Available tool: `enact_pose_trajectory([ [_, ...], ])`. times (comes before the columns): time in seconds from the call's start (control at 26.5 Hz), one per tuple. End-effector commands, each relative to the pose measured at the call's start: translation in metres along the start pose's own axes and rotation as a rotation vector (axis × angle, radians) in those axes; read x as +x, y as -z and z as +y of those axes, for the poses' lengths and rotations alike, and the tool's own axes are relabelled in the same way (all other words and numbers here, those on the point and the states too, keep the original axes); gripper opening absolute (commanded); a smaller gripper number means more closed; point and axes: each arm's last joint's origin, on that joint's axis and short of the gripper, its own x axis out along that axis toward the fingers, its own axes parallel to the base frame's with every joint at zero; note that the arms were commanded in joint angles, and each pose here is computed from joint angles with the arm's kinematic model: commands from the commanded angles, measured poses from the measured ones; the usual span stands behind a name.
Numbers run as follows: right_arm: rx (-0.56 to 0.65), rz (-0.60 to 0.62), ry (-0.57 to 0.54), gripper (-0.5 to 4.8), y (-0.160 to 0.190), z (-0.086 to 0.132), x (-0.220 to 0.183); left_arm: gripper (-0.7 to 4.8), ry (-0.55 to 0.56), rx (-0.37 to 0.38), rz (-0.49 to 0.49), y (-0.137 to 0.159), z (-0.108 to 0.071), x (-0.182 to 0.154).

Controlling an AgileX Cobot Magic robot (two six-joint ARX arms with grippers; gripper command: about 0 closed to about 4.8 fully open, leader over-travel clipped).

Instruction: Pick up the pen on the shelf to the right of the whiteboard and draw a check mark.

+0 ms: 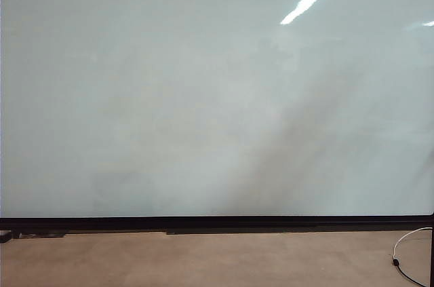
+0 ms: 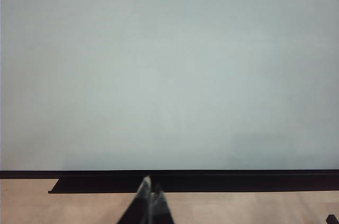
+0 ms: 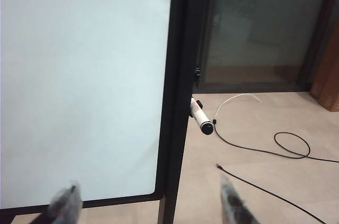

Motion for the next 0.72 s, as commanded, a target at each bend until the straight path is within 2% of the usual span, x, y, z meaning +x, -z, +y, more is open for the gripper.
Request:
enact_pose_trajectory([
  [0.04,-0.013,-0.034,0.002,3.34,-0.008,0.000,0.006,-0.04,0.001,0.004,-0.015,-0.002,0.000,0.000],
  [0.23,-0.011,-0.101,-0.042,3.34,-0.013,-0.003,0.016,-0.05,0.001,0.004,-0.015,-0.002,0.000,0.000],
  [0.72,-0.027,-0.128,-0.089,3.36,-0.010,-0.030,0.034,-0.04,0.000,0.004,-0.014,-0.002,0.000,0.000],
])
